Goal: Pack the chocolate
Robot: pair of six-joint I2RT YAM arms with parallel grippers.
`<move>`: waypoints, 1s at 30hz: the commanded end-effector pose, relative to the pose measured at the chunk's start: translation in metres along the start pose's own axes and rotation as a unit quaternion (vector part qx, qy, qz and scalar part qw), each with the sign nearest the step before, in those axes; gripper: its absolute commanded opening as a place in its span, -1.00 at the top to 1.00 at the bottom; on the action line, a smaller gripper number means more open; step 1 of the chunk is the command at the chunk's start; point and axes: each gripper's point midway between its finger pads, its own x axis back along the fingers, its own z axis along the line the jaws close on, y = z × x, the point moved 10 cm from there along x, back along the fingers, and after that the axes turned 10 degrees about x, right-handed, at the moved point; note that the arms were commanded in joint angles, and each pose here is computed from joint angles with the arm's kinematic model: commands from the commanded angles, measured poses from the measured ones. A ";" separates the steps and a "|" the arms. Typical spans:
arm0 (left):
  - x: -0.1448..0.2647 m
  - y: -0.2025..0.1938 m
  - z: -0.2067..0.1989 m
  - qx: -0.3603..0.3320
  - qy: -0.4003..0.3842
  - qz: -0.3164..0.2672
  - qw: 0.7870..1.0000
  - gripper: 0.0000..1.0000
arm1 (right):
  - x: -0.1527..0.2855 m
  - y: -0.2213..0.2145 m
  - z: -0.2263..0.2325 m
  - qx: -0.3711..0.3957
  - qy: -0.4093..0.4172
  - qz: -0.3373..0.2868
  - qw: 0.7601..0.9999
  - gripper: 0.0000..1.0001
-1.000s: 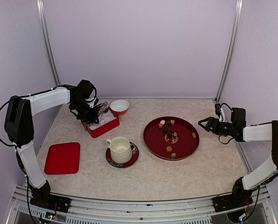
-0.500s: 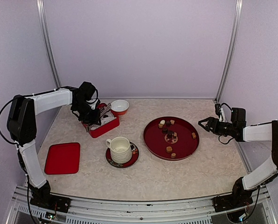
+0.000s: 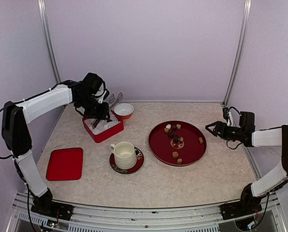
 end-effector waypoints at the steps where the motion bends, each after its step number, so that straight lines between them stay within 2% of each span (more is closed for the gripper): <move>1: 0.026 -0.002 -0.048 -0.065 -0.011 -0.025 0.998 0.22 | 0.007 0.006 0.002 0.009 -0.005 -0.011 1.000 -0.63; 5: 0.023 -0.012 -0.093 -0.111 -0.034 -0.018 0.993 0.18 | 0.008 0.005 0.002 0.011 -0.005 -0.011 1.000 -0.63; 16: -0.021 -0.064 -0.194 -0.212 -0.069 0.049 0.974 0.16 | 0.007 0.001 0.001 0.010 -0.003 -0.005 1.000 -0.63; 25: -0.063 -0.111 -0.218 -0.232 -0.070 0.129 0.962 0.16 | 0.006 -0.001 0.001 0.008 -0.003 -0.005 1.000 -0.63; 30: -0.077 -0.121 -0.218 -0.229 -0.063 0.147 0.960 0.16 | 0.005 -0.001 0.000 0.007 0.000 -0.006 1.000 -0.63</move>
